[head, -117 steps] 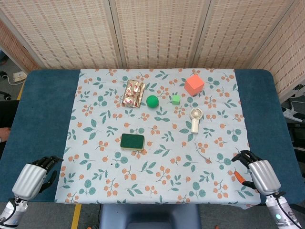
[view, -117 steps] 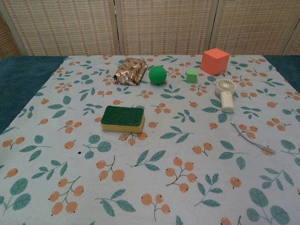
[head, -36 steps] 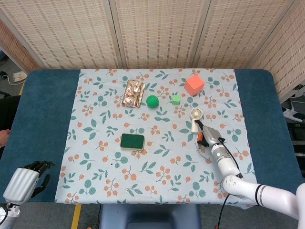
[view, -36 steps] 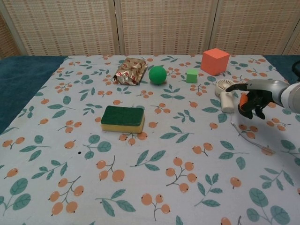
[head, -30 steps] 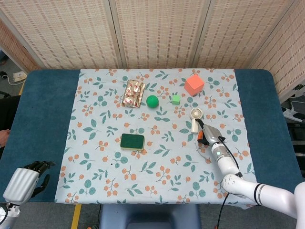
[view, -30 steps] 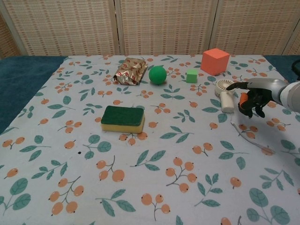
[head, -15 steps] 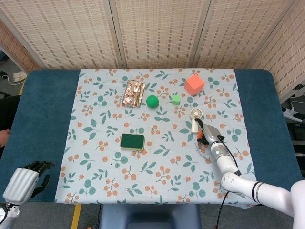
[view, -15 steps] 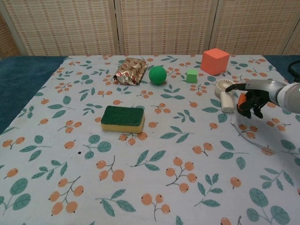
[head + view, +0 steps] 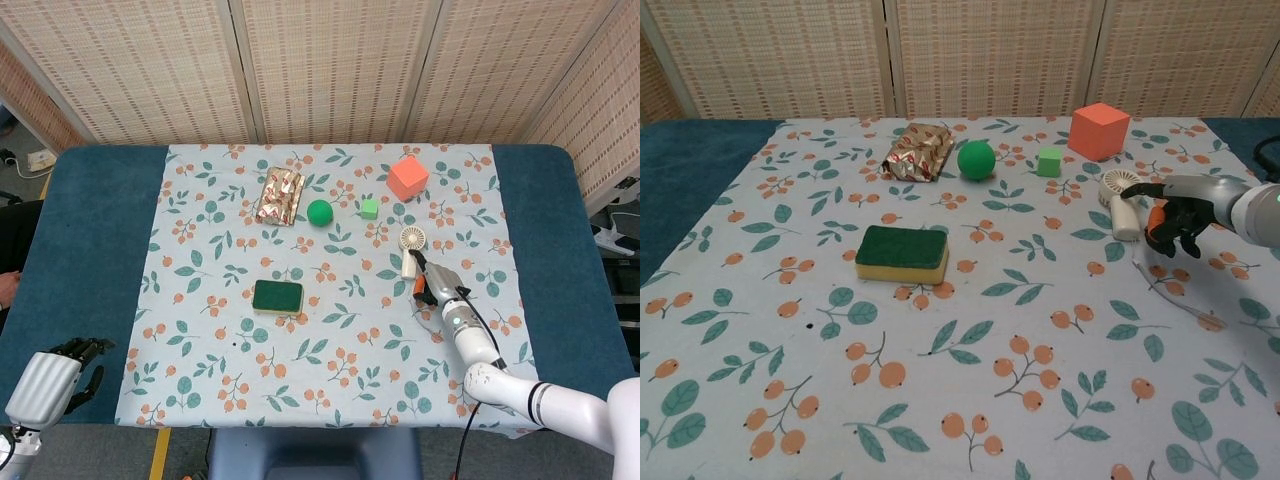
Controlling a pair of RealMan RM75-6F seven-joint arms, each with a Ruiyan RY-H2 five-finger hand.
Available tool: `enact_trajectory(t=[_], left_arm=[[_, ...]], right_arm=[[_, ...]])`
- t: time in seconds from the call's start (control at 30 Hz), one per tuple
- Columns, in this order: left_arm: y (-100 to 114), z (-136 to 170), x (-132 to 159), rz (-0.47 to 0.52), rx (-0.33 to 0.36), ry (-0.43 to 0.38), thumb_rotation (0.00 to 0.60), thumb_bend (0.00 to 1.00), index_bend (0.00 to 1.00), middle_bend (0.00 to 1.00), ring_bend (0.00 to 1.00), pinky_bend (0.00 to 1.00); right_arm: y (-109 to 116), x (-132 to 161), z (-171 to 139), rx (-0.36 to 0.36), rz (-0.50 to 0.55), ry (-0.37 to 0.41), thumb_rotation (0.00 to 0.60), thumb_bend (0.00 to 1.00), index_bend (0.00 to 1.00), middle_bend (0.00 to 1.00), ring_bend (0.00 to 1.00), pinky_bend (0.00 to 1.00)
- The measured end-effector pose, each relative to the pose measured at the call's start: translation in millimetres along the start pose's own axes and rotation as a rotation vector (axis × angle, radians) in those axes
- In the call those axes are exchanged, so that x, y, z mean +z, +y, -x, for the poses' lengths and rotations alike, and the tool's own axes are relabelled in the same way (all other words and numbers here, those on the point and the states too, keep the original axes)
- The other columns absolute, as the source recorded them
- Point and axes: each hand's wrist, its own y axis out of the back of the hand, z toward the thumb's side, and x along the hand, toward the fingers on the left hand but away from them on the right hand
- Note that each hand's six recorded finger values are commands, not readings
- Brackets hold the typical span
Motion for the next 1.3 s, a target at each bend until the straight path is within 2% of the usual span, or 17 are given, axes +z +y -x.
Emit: enact_trajectory(t=[0.57, 0.77, 1.0, 1.23, 1.3], left_arm=[[3, 0, -2, 0.007, 0.009, 0.007, 0.6, 0.53, 0.35, 0.42, 0.4, 0.65], [3, -1, -3, 0.011, 0.009, 0.008, 0.6, 0.53, 0.35, 0.42, 0.4, 0.65], [1, -3, -3, 0.012, 0.003, 0.005, 0.6, 0.53, 0.35, 0.42, 0.41, 0.65], [-3, -5, -3, 0.012, -0.009, 0.003, 0.6, 0.53, 0.35, 0.42, 0.41, 0.65], [-4, -6, -2, 0.011, -0.011, -0.001, 0.6, 0.53, 0.35, 0.42, 0.41, 0.65]], right_arm=[[-9, -17, 4, 0.015, -0.002, -0.028, 0.6, 1.0, 0.05, 0.74, 0.62, 0.74], [-9, -21, 0, 0.005, -0.017, -0.016, 0.6, 1.0, 0.05, 0.74, 0.62, 0.74], [2, -20, -16, -0.064, -0.054, 0.064, 0.6, 1.0, 0.05, 0.74, 0.62, 0.74], [21, -27, -60, -0.175, -0.139, 0.189, 0.6, 1.0, 0.05, 0.74, 0.62, 0.74], [24, -33, -75, -0.206, -0.169, 0.213, 0.6, 1.0, 0.08, 0.74, 0.6, 0.73]])
